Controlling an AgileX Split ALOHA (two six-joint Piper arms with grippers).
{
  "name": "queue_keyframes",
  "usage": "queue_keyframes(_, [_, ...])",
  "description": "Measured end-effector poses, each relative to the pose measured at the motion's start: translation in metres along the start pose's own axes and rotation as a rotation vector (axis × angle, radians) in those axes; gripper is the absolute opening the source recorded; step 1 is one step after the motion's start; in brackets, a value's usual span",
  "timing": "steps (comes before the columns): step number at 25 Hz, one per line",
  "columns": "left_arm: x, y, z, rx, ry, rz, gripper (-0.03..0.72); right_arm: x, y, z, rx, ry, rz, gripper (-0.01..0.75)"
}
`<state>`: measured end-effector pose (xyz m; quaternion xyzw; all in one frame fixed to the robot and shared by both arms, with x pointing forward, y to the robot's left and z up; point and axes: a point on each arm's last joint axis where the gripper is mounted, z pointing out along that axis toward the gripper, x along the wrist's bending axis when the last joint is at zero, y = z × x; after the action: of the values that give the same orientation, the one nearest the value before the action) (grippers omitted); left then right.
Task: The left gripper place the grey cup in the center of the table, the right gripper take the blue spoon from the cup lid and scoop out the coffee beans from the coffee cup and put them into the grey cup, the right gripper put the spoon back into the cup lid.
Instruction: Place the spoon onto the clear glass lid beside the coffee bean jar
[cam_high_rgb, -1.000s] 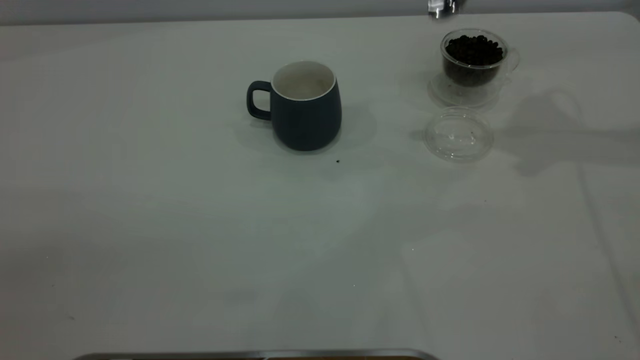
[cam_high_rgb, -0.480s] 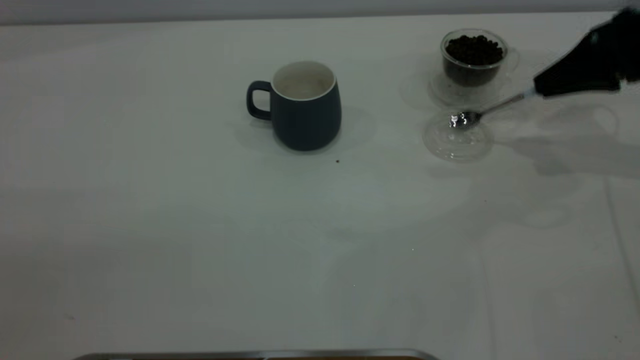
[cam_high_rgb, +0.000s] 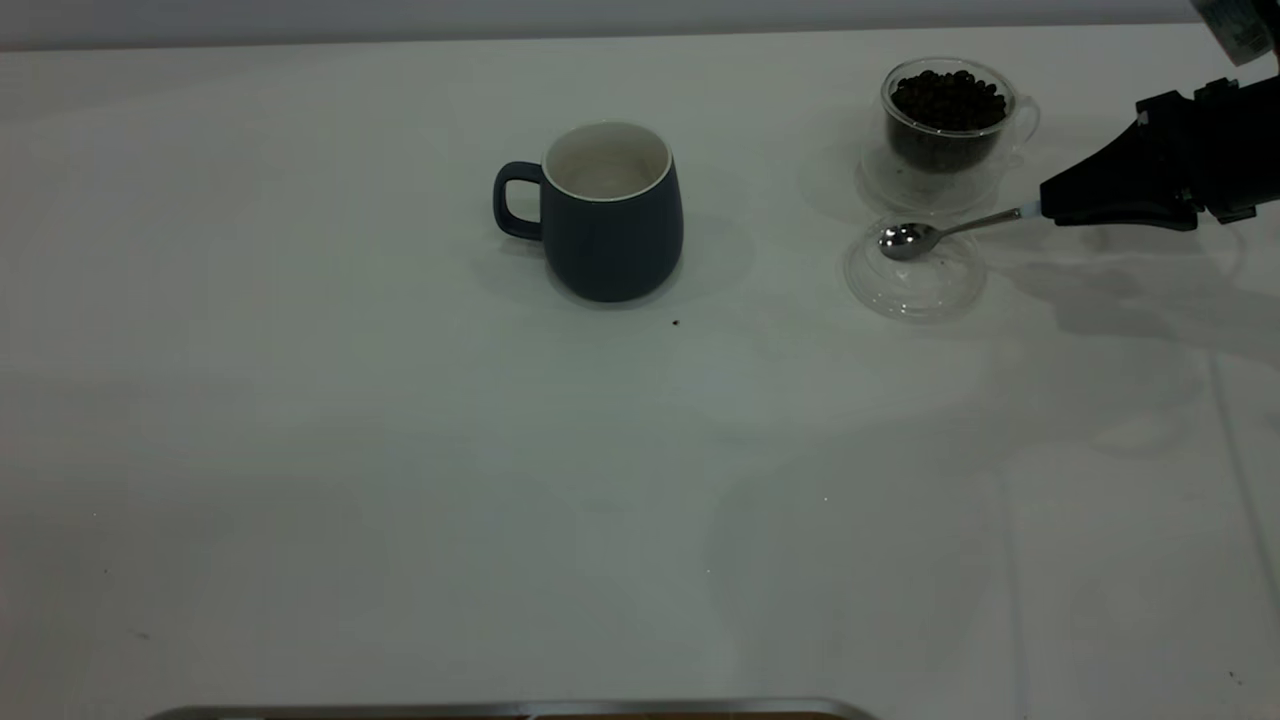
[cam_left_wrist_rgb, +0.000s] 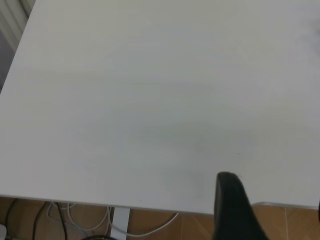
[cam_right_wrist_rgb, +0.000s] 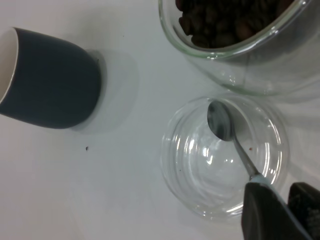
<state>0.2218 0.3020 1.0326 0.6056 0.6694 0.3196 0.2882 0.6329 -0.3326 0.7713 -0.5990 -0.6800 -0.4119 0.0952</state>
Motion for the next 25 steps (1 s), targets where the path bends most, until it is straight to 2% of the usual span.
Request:
queue_keyframes(9, [0.0000,0.0000,0.0000,0.000,0.000,0.000,0.474,0.0006,-0.0002,0.0000,-0.001,0.011,-0.034,0.103])
queue_keyframes(16, [0.0000,0.0000,0.0000,0.000,0.000,0.001,0.474,0.0019,-0.0004,0.0011,0.001,0.018,-0.049,0.142])
queue_keyframes(19, [0.0000,0.0000,0.0000,0.000,0.000,0.001,0.474,0.0035,-0.0004,0.0026,0.004,0.022,-0.054,0.210])
queue_keyframes(25, [0.0000,0.0000,0.0000,0.000,0.000,0.002,0.474,0.0083,0.0002,0.0076,0.010,0.026,-0.062,0.401])
